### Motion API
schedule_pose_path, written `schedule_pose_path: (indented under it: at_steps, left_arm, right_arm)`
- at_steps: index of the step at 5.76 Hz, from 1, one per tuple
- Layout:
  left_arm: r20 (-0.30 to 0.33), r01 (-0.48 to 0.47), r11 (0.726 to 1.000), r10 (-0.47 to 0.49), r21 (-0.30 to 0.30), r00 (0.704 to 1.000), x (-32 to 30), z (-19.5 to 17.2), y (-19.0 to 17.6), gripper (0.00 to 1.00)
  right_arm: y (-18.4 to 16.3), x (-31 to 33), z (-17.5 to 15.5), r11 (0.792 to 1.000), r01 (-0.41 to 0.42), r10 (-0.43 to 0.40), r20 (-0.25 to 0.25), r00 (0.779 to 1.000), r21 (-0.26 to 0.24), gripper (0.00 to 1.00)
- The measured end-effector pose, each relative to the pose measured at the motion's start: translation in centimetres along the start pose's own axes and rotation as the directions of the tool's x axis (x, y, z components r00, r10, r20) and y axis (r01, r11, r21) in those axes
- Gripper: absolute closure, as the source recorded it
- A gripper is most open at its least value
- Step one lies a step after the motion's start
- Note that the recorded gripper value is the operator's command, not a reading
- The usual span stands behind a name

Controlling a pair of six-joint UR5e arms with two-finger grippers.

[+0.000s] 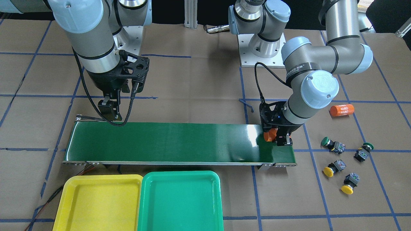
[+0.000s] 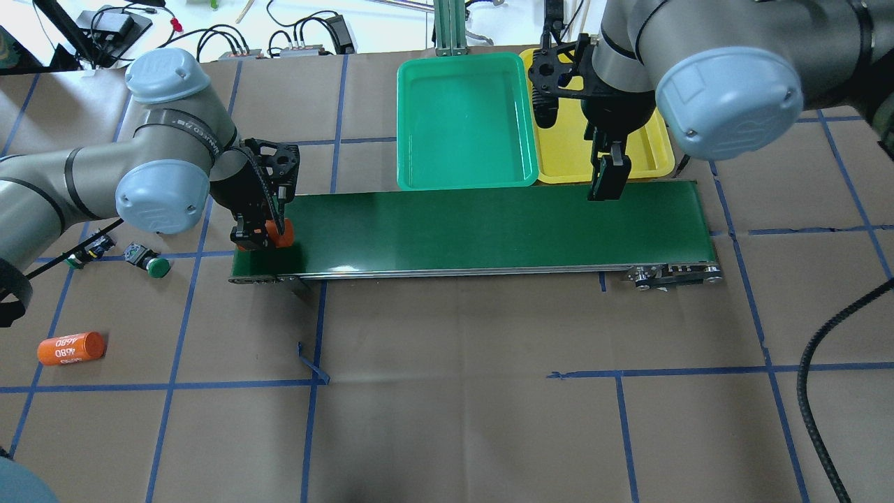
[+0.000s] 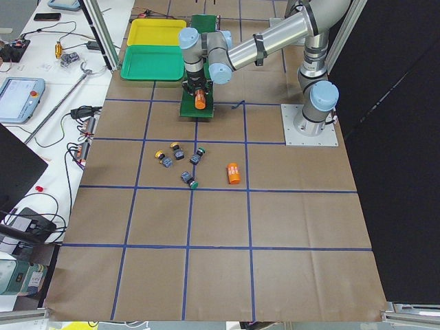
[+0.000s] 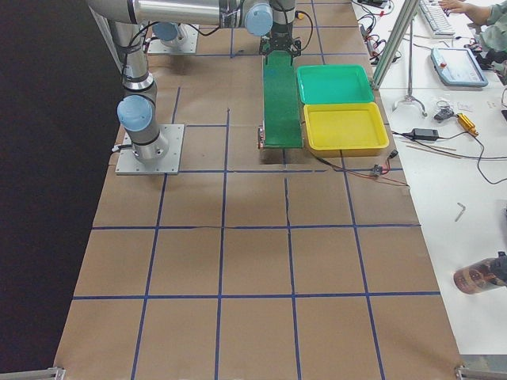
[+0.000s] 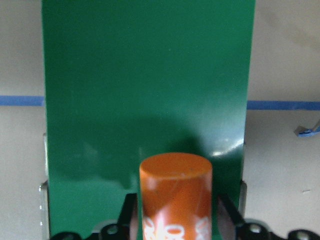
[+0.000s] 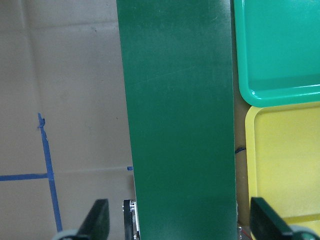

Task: Sort buttons by color to trays
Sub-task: 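Lower the orange cylinder onto the conveyor start and open the left gripper, then move the left gripper back and grasp the second orange cylinder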

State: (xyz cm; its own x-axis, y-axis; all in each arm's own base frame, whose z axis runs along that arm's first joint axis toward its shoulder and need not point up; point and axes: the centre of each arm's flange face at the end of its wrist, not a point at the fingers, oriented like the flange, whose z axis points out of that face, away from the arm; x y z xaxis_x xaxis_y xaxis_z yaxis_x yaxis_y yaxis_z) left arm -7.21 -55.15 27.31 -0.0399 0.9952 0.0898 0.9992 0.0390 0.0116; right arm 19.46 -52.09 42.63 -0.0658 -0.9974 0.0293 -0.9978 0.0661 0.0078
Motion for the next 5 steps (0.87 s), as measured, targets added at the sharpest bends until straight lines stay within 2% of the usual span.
schedule_pose_path:
  at_steps: [1,2,3,4,5]
  left_arm:
    - [0.01,0.039,0.999,-0.039,0.003,0.999,-0.2,-0.9,1.9,0.02]
    - [0.015,0.115,0.993,-0.115,0.019,0.993,0.1,-2.1,6.1,0.02]
    - [0.009,0.224,0.974,-0.225,0.036,0.974,1.3,-3.4,12.4,0.02]
    - [-0.006,0.343,0.938,-0.343,0.05,0.939,3.3,-3.7,20.0,0.02]
    - [-0.025,0.419,0.906,-0.419,0.063,0.908,5.0,-3.2,26.2,0.02]
  right_arm:
    - [0.3,0.1,0.0,1.0,0.018,-0.018,-0.014,1.0,0.002,0.0]
    - [0.6,0.2,-0.1,0.999,0.047,-0.047,-0.024,0.999,0.003,0.0]
    - [0.7,0.3,-0.2,0.997,0.077,-0.077,-0.028,0.997,0.0,0.0]
    - [0.7,0.2,-0.1,0.996,0.084,-0.084,-0.025,0.996,0.0,0.0]
    - [0.6,0.0,0.0,0.997,0.083,-0.083,-0.019,0.996,0.003,0.0]
